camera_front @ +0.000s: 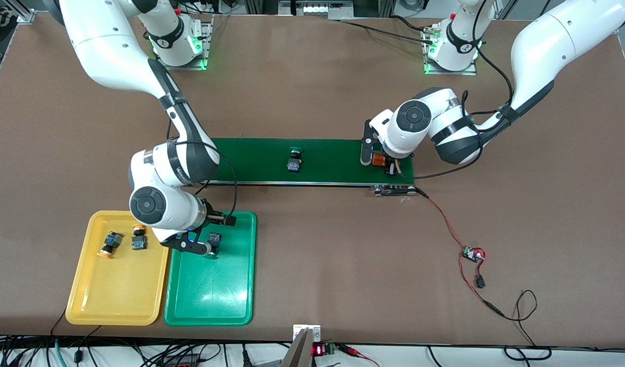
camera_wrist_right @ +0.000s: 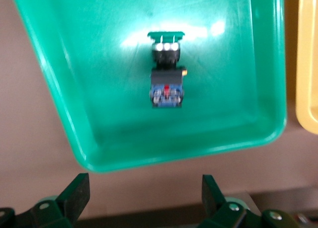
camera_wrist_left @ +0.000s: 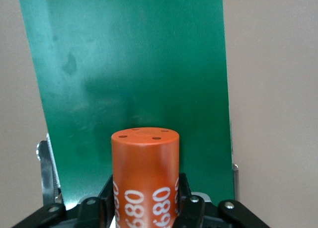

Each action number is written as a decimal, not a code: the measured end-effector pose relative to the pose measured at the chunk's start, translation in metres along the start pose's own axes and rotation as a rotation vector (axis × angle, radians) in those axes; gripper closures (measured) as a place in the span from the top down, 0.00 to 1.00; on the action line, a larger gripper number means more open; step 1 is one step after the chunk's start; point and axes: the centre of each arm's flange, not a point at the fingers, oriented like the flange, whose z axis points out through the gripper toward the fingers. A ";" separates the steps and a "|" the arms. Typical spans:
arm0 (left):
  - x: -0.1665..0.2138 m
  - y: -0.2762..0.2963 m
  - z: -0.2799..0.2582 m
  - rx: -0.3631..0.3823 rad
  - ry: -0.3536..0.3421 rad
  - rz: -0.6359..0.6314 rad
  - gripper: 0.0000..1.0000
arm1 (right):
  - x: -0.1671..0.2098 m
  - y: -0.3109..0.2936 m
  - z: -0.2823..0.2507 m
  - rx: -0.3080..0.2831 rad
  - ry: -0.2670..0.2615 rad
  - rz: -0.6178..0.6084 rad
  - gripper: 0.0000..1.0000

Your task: Sort buttons by color to trays

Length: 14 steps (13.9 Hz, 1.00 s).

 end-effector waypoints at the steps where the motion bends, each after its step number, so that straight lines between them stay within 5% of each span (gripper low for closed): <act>1: 0.000 0.000 0.000 0.001 0.001 -0.001 0.62 | -0.005 -0.001 -0.009 -0.007 -0.011 -0.008 1.00; 5: -0.001 -0.002 -0.002 0.005 0.003 -0.008 0.99 | -0.026 -0.009 -0.031 -0.028 -0.065 -0.031 1.00; 14: -0.021 -0.040 -0.051 0.070 0.030 -0.149 1.00 | -0.095 -0.064 -0.019 -0.058 -0.169 -0.099 1.00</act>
